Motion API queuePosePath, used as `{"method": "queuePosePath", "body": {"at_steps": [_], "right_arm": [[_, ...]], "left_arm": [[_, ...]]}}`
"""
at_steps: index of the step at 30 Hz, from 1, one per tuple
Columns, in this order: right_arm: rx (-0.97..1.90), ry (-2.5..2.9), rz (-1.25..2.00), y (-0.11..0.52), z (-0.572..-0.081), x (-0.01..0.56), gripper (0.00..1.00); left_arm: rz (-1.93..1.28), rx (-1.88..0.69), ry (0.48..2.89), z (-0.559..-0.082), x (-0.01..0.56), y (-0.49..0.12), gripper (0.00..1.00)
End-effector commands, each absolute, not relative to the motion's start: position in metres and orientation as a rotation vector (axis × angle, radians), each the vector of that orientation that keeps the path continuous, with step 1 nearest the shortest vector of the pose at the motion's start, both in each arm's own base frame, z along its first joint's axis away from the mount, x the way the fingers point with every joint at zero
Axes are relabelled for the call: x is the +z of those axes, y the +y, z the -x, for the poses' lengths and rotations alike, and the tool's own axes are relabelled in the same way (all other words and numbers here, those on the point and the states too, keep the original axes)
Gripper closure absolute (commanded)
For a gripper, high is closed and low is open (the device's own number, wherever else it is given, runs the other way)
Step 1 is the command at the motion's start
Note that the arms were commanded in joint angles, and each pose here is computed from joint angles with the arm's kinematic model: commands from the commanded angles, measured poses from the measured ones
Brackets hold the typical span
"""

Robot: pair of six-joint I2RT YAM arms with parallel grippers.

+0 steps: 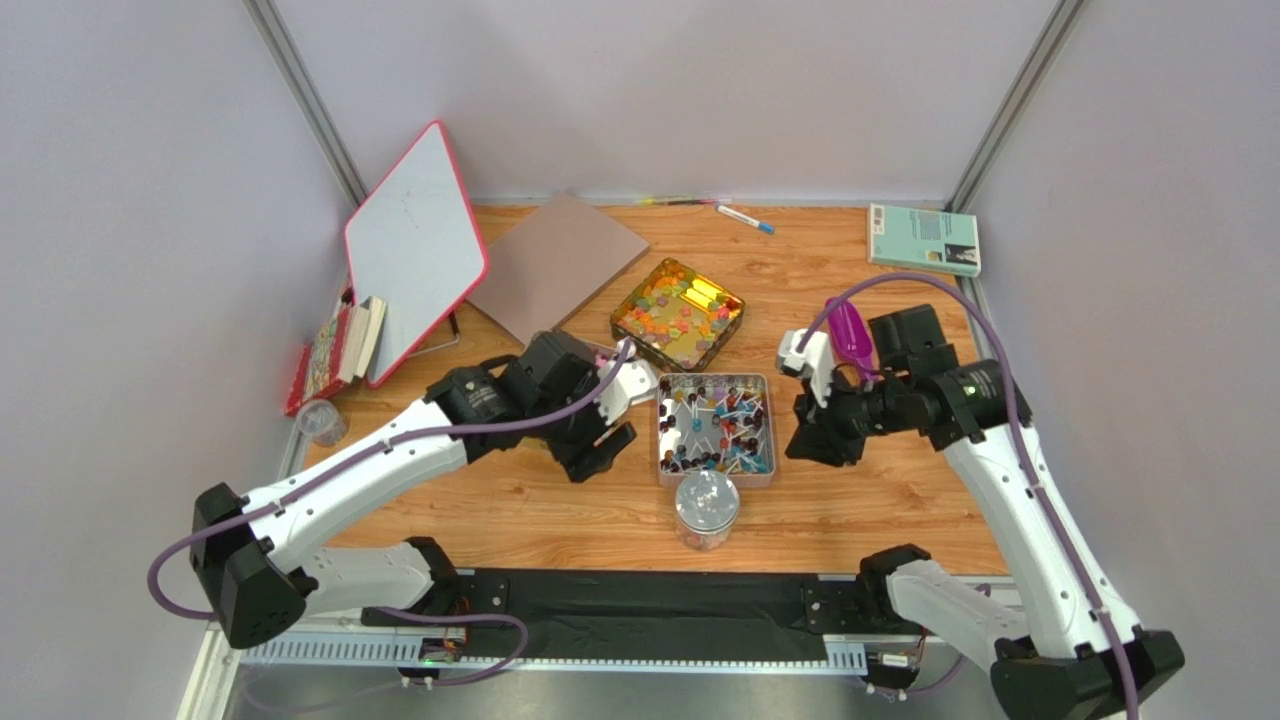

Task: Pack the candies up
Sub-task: Close the bottle lid on the packing bottle, then move the packing bottle to the center of the board.

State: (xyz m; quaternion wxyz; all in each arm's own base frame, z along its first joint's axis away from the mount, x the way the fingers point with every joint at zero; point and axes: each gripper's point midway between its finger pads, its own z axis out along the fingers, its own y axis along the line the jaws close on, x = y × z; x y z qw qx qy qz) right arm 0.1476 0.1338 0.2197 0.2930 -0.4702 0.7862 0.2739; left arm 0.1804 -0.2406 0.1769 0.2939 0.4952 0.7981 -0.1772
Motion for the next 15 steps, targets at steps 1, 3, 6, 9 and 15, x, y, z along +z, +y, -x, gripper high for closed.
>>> {"method": "queuePosePath", "body": {"at_steps": [1, 3, 6, 9, 15], "right_arm": [[0.775, 2.059, 1.425, 0.156, -0.142, 0.214, 0.82], [0.794, 2.045, 1.547, 0.169, -0.132, 0.205, 0.85], [0.842, 2.039, 1.668, 0.185, -0.119, 0.196, 0.86], [0.862, 2.022, 1.741, 0.198, -0.112, 0.188, 0.87], [0.834, 2.021, 1.752, 0.218, -0.121, 0.177, 0.88]], "left_arm": [[-1.197, -0.603, 2.200, -0.153, 0.158, -0.224, 0.21], [-1.150, -0.624, 2.193, -0.151, 0.156, -0.218, 0.19], [-1.075, -0.681, 2.184, -0.153, 0.160, -0.216, 0.18], [-1.013, -0.697, 2.216, -0.157, 0.156, -0.212, 0.18], [-1.082, -0.852, 2.152, -0.139, 0.156, -0.222, 0.11]]}}
